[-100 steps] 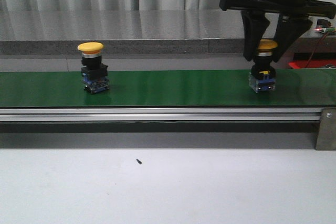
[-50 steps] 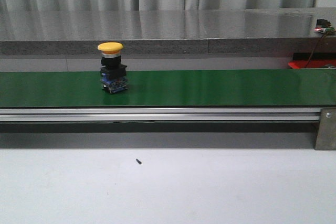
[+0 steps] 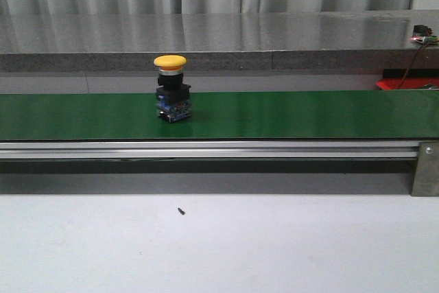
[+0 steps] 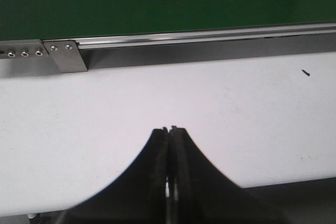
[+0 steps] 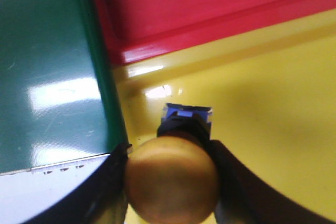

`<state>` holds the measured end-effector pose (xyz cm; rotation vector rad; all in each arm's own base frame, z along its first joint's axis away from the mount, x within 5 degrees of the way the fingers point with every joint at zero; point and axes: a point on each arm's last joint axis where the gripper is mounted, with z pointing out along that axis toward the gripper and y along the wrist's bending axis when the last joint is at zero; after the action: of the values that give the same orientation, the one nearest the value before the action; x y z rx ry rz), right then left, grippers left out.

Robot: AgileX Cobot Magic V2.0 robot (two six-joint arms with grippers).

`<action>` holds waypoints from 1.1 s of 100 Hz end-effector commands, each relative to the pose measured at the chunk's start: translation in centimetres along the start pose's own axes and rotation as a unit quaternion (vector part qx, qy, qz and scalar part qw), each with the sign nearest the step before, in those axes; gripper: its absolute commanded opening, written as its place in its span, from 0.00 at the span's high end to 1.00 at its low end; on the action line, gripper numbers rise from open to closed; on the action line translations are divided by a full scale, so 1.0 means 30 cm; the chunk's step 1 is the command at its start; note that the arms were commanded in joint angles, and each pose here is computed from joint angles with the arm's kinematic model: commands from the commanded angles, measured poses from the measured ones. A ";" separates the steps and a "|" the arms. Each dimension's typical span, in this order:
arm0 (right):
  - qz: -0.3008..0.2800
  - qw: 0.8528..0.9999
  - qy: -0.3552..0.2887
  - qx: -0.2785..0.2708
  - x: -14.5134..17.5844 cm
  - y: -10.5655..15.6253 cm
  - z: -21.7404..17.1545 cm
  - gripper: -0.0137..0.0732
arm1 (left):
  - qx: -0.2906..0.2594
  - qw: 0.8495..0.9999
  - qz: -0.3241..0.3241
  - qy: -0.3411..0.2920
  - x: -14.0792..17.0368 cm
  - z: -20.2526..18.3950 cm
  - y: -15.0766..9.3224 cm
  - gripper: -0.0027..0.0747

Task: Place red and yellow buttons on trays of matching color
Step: 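Carry the yellow button to the yellow tray and open the right gripper, then return the right gripper to the belt and grasp the second yellow button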

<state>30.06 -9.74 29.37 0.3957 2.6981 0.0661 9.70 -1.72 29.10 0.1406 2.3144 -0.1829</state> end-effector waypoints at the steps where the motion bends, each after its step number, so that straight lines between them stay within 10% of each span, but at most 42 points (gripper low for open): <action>1: -0.025 0.998 -0.047 -0.014 -0.033 0.005 -0.025 0.59 | 0.004 0.999 -0.006 -0.037 -0.037 -0.016 -0.005 0.99; 82: -0.053 0.996 0.061 -0.035 -0.035 -0.025 0.264 0.59 | 0.004 0.999 -0.006 -0.037 -0.037 -0.016 -0.005 0.99; 110: -0.054 0.996 0.059 -0.033 -0.035 -0.024 0.256 0.26 | 0.004 0.999 -0.006 -0.037 -0.037 -0.016 -0.005 0.99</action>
<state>33.90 -10.64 20.40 0.2511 2.8975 0.1828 9.70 -1.72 29.10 0.1406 2.3144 -0.1829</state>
